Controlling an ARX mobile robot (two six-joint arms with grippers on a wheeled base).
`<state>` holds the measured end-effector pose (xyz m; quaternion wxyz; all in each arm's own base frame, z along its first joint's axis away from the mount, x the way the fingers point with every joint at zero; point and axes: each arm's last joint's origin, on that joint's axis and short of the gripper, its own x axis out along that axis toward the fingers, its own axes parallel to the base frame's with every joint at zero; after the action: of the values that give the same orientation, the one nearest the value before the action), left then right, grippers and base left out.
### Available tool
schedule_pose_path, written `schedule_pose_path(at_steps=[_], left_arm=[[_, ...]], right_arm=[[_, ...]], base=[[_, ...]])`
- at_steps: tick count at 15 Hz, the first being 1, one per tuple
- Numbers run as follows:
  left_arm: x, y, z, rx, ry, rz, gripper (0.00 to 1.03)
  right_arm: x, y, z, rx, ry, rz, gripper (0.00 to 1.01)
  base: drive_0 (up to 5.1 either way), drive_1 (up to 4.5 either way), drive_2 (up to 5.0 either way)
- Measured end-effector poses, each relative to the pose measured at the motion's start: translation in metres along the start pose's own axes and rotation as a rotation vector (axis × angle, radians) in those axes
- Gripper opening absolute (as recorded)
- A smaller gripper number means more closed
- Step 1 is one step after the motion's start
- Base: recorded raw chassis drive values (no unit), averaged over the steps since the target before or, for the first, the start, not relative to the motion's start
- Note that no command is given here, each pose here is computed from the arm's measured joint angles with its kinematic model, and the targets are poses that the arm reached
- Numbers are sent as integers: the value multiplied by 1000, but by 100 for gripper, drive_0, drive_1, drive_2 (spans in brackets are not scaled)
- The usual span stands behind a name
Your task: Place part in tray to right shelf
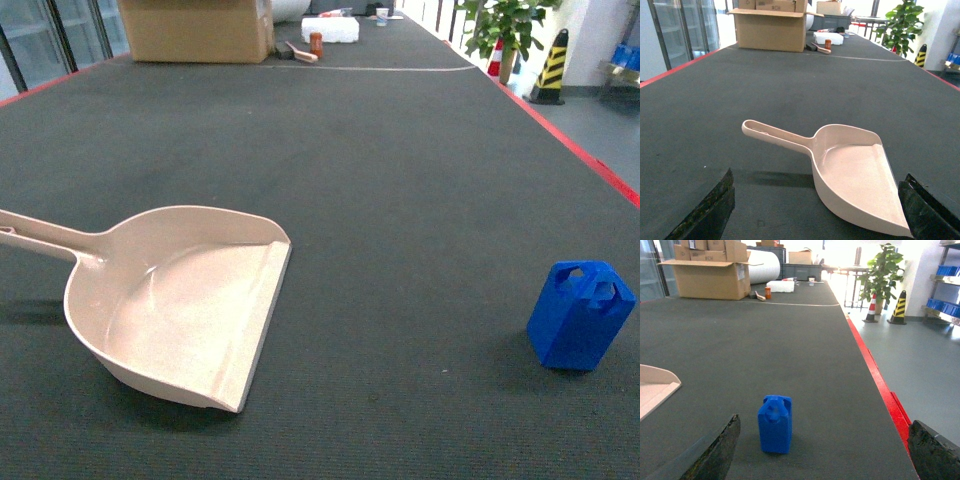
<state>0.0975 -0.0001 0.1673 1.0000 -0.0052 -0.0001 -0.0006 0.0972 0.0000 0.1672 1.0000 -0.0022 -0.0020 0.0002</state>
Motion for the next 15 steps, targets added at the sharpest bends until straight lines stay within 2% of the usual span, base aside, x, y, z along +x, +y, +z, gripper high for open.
schedule_pose_path(at_steps=[15], left_arm=[[0, 0, 0, 0, 0, 0, 98]], right_arm=[[0, 0, 0, 0, 0, 0, 98]], base=[[0, 0, 0]])
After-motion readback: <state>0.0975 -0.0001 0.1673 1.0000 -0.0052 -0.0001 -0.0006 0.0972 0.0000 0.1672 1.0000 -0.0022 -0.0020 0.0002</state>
